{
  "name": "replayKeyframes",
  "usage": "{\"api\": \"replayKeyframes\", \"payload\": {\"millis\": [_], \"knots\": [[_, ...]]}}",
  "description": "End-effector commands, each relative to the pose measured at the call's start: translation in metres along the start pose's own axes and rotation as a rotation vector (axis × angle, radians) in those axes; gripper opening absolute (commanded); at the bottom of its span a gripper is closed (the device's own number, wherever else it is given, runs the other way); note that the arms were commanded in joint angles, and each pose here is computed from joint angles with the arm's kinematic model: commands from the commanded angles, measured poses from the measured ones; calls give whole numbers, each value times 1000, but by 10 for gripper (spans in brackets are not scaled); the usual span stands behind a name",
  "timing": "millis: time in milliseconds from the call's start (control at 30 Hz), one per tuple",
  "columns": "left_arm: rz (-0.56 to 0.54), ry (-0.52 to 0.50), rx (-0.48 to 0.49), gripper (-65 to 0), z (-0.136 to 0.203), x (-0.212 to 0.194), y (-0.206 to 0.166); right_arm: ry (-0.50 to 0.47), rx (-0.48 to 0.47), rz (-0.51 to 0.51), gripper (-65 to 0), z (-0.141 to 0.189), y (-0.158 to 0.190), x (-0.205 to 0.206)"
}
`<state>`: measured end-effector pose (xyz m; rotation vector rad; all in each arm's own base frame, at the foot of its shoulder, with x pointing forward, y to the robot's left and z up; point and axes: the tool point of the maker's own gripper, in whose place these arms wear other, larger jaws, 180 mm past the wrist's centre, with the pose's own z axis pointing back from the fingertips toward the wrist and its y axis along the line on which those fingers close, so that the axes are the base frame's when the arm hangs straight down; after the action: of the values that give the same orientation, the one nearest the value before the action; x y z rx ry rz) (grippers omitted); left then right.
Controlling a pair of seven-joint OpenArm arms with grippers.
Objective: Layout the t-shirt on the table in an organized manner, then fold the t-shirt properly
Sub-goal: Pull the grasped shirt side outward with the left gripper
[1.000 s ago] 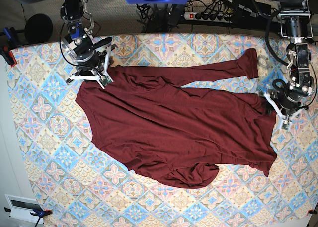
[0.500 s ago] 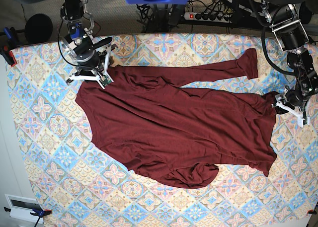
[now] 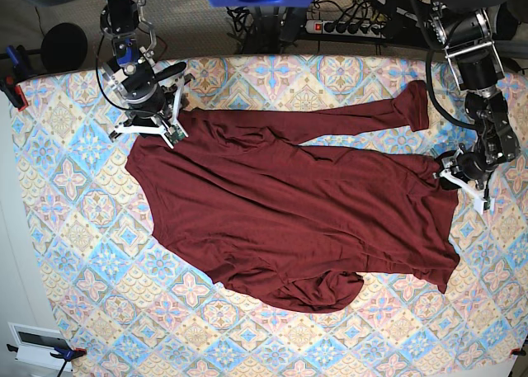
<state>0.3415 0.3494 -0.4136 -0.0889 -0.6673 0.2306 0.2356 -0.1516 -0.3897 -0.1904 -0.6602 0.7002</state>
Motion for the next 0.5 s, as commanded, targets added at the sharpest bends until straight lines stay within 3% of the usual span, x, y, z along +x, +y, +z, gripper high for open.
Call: {"api": "replayKeyframes", "payload": {"millis": [0,167,467], "knots": [[-25,-39,0,-495,8,18,5,-29,-25,2,-541,4,-9,7],[-53,-41,-20,-643,9,19,3,-28,-26,1,-541,4,-9,7],[-147,-53,54,-648,35,24,33,-32,-24,4,-541,3,-9,9]]}}
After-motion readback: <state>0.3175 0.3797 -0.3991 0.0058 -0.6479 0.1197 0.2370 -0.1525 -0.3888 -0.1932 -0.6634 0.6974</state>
